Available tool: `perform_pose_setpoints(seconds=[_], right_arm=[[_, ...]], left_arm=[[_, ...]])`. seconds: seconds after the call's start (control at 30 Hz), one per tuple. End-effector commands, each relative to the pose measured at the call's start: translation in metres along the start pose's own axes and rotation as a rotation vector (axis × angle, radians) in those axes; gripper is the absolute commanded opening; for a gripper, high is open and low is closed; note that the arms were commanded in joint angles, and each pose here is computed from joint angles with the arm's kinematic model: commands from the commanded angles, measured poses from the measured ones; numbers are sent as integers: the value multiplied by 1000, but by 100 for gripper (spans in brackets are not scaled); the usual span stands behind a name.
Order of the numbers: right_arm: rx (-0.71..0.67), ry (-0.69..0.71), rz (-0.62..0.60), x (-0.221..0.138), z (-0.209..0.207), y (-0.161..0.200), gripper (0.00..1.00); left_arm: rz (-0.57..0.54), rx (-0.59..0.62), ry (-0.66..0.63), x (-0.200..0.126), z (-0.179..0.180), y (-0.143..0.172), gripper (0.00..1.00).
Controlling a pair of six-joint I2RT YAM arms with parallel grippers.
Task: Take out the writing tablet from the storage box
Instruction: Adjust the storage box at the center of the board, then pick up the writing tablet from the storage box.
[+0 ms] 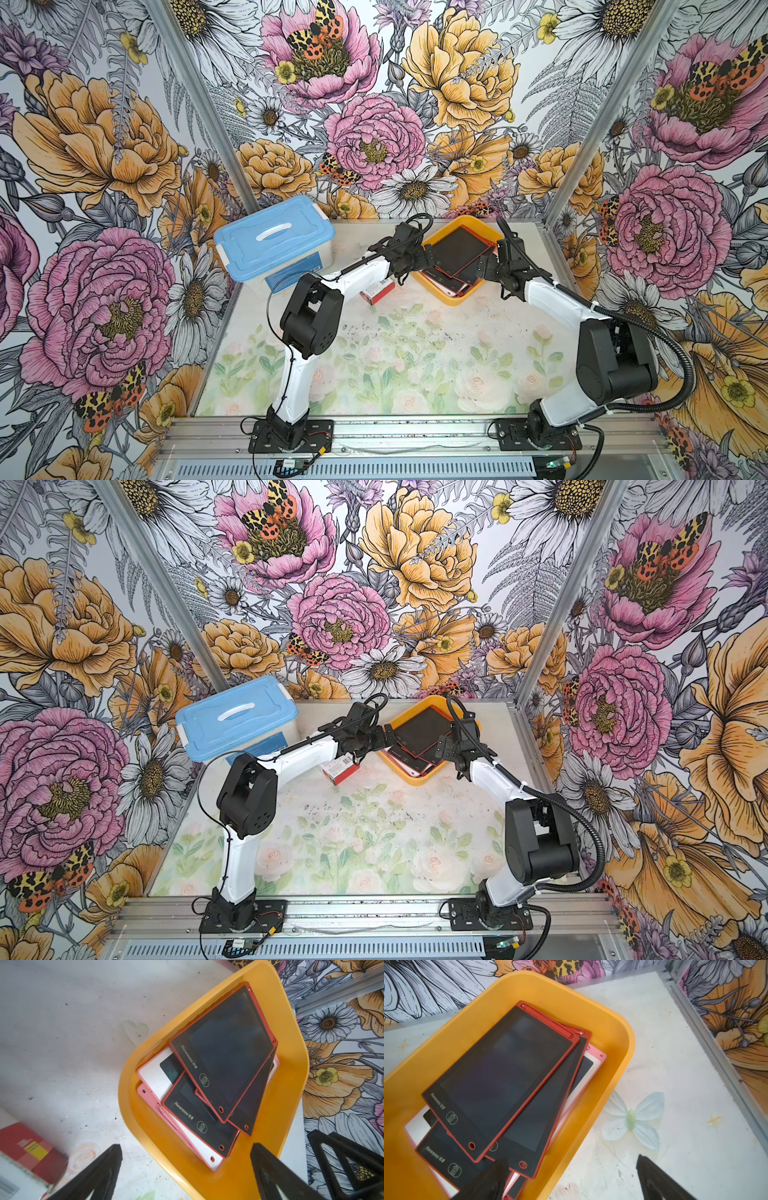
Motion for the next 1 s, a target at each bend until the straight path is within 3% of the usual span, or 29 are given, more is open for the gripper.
perform_pose_setpoints(seconds=[0.0, 0.13, 0.27, 0.5, 0.97], right_arm=[[-5, -66, -60, 5, 13, -32, 100], [-33, -42, -104, 10, 15, -57, 100], [-78, -45, -127, 23, 21, -78, 100], [-98, -8, -121, 56, 19, -93, 100], [-47, 18, -81, 90, 10, -87, 100]], left_arm=[[-55, 53, 79, -41, -34, -4, 99], [-36, 38, 165, -47, -59, -12, 99], [52, -72, 197, -14, -60, -19, 99], [58, -232, 96, 36, -38, -18, 99], [2, -372, -56, 67, -19, -23, 99]])
Point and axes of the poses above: each gripper's point midway between its finger pads, its own x axis out along the fingers, its own z axis along the line the jaws close on, y = z × x, the point moved 6 cm from there along -x, back along the fingers, and after that the axes turned 10 degrees about -x, right-handed, at the moved point
